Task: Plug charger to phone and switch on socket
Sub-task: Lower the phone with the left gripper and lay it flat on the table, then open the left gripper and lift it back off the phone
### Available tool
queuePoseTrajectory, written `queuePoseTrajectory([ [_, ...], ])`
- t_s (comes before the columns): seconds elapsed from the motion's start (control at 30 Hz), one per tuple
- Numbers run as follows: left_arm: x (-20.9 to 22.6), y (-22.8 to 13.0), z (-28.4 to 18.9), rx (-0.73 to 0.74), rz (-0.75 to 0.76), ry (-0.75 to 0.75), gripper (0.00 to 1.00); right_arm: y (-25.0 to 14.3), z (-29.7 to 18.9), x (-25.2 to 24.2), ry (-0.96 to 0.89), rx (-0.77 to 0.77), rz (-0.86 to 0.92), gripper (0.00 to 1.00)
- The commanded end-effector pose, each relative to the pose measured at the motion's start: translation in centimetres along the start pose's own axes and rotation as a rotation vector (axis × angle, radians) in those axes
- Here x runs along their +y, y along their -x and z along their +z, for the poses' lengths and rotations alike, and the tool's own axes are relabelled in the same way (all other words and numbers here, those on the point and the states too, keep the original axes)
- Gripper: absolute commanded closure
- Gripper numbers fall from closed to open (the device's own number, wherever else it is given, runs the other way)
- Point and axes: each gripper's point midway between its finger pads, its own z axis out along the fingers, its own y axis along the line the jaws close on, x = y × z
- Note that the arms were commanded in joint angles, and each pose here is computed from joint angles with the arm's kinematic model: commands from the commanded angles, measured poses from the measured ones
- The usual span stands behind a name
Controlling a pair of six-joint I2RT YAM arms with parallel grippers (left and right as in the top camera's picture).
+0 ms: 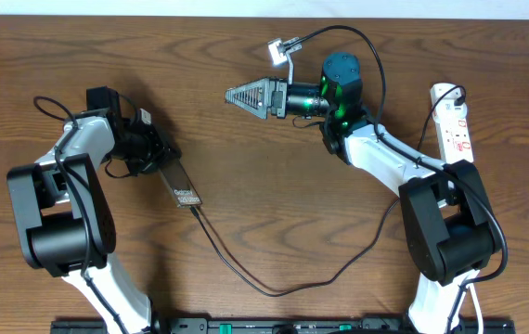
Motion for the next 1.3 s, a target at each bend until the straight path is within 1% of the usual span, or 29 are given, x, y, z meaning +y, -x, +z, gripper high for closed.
queuePoseTrajectory([
  [0.0, 0.1, 0.2, -0.6, -0.012, 0.01, 0.018, 0.73, 0.4, 0.0, 0.5, 0.008, -0.003, -0.02, 0.01],
  [0.23, 0.6, -0.2, -0.6, 0.0, 0.002, 0.046, 0.62, 0.4, 0.0, 0.5, 0.008, -0.003, -0.021, 0.01],
  [0.33, 1.1, -0.5, -0.6, 0.008, -0.002, 0.071, 0.61, 0.4, 0.0, 0.5, 0.008, -0.003, -0.02, 0.01],
  [0.6, 1.1, -0.5, -0.6, 0.011, -0.001, 0.073, 0.6, 0.4, 0.0, 0.5, 0.008, -0.003, -0.02, 0.01],
  [0.7, 1.1, -0.5, -0.6, 0.011, 0.003, 0.072, 0.44, 0.4, 0.0, 0.5, 0.008, -0.003, -0.02, 0.01],
  [0.8, 1.1, -0.5, -0.6, 0.011, 0.007, 0.072, 0.32, 0.4, 0.0, 0.5, 0.008, -0.003, -0.02, 0.01],
  [0.9, 1.1, -0.5, -0.6, 0.01, 0.011, 0.072, 0.25, 0.4, 0.0, 0.5, 0.008, -0.003, -0.021, 0.01],
  [0.93, 1.1, -0.4, -0.6, 0.008, 0.012, 0.072, 0.21, 0.4, 0.0, 0.5, 0.008, -0.003, -0.021, 0.01],
  [1.17, 0.7, 0.1, -0.9, -0.008, 0.025, 0.065, 0.12, 0.5, 0.0, 0.5, 0.007, -0.004, -0.021, 0.01],
  [1.27, -1.2, 0.7, -1.8, -0.023, 0.1, -0.003, 0.12, 0.6, 0.0, 0.4, 0.003, -0.008, -0.018, 0.01],
])
